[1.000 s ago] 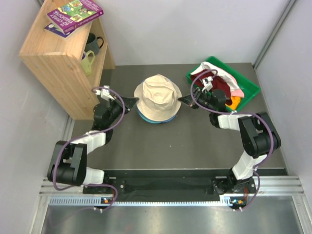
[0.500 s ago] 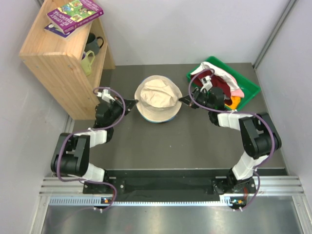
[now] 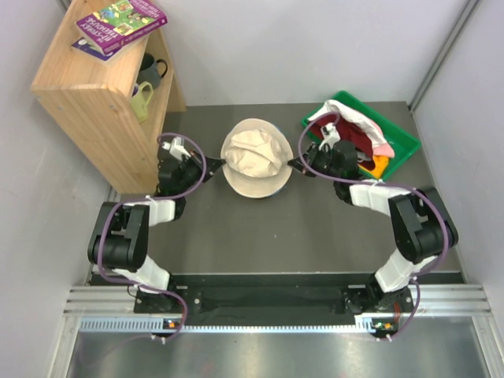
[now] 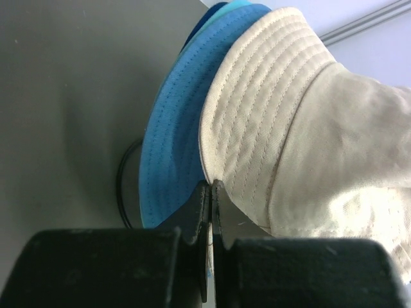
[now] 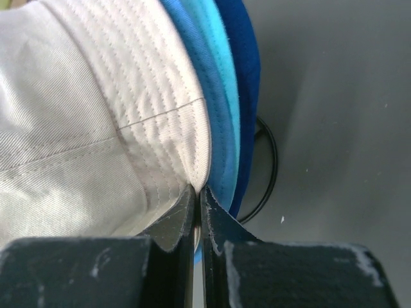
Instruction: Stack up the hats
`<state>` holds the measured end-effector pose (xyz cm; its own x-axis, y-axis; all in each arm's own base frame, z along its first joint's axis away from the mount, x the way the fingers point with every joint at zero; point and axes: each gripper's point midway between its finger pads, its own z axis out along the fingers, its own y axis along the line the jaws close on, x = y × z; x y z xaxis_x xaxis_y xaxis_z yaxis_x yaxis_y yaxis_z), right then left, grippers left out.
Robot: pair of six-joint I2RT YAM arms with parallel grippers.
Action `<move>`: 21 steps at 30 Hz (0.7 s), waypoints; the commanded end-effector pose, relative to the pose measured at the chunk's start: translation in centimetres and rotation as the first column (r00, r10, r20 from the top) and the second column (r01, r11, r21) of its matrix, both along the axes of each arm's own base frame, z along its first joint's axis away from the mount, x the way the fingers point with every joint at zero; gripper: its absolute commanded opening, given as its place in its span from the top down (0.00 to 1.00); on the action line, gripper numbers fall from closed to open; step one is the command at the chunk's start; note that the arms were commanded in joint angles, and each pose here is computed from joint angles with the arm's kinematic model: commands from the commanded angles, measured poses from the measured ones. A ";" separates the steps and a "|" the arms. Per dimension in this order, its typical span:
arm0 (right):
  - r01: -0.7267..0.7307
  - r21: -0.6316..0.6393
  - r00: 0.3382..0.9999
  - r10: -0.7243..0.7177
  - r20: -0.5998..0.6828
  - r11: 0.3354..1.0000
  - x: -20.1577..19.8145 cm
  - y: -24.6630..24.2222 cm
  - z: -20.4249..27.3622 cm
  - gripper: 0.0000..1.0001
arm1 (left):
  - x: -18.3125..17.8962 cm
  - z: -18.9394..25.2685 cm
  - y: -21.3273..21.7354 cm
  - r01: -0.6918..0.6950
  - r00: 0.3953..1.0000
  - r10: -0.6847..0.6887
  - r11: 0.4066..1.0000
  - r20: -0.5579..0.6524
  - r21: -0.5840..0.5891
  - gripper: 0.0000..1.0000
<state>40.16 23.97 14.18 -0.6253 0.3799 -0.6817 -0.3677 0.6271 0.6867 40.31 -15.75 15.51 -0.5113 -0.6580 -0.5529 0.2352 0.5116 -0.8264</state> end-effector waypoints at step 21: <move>-0.135 -0.055 0.937 0.145 0.318 0.989 -4.2 -1.9 13.8 0.36 | 4.3 1.3 -2.4 0.299 0.929 -0.347 0.909 0.128 0.290 1.00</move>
<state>34.17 22.19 22.60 -0.5414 0.2864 -0.7904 -0.5121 0.6333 0.5803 44.65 -17.42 16.14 -0.5756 -0.3635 -0.7325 0.4543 0.6027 -0.6560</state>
